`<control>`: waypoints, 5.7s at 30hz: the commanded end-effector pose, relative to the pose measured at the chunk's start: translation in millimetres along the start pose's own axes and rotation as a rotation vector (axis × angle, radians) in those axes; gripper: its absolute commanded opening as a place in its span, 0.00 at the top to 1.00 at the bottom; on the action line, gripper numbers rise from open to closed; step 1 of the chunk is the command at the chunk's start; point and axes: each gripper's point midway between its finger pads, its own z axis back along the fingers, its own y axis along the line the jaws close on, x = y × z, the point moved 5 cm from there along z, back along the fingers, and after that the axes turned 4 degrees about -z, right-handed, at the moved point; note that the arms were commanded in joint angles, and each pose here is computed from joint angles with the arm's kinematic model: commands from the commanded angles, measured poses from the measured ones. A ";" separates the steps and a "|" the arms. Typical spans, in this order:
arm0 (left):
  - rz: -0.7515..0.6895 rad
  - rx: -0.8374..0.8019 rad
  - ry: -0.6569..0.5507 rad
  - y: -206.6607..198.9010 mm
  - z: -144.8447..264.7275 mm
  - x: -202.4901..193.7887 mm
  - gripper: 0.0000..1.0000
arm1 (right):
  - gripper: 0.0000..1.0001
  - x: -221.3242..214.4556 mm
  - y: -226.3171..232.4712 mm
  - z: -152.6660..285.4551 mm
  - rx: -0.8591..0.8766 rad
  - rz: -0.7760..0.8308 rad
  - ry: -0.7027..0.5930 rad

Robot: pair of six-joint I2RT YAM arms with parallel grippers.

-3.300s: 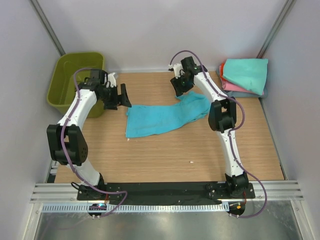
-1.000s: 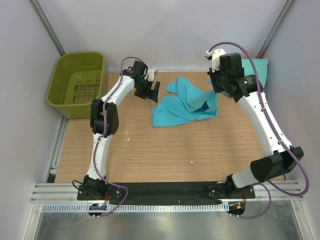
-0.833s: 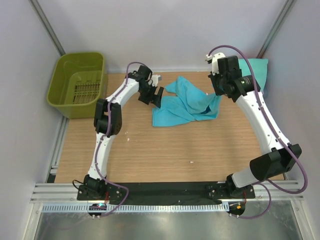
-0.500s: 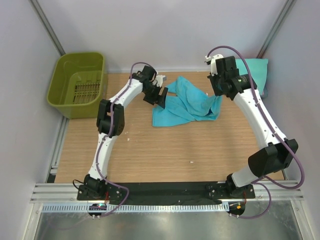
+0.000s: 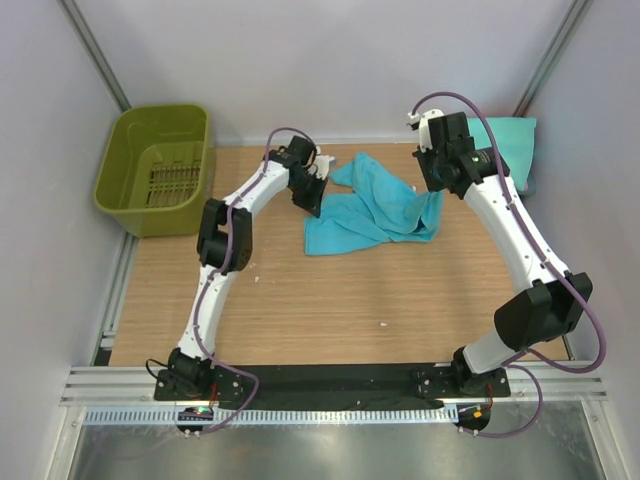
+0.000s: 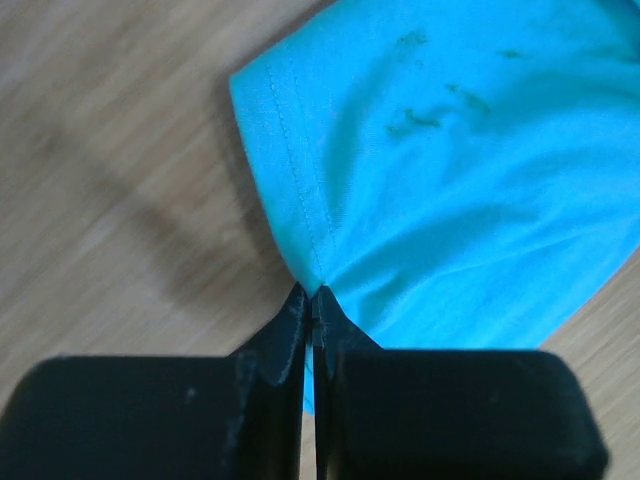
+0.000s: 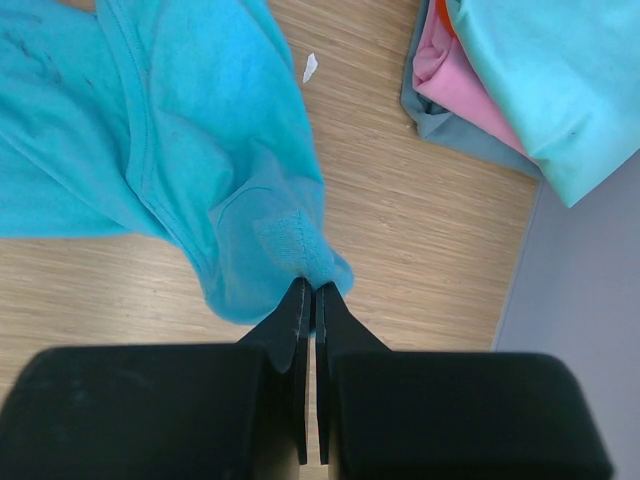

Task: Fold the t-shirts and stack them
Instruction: Flatten the tshirt out

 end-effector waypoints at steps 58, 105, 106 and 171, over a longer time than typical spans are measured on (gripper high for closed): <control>0.101 0.624 0.322 -11.7 223.2 -128.5 0.01 | 0.31 119.9 209.3 -239.6 0.540 0.210 -0.357; 0.357 0.207 0.307 70.5 150.8 -103.7 0.39 | 0.99 191.2 126.7 -142.9 0.237 0.146 -0.524; 0.360 0.188 0.306 70.3 146.5 -103.7 0.40 | 0.99 192.1 126.1 -141.3 0.237 0.146 -0.527; -0.058 0.513 -0.493 -21.0 392.0 5.1 1.00 | 0.99 162.9 -66.7 142.5 -0.198 0.034 -0.719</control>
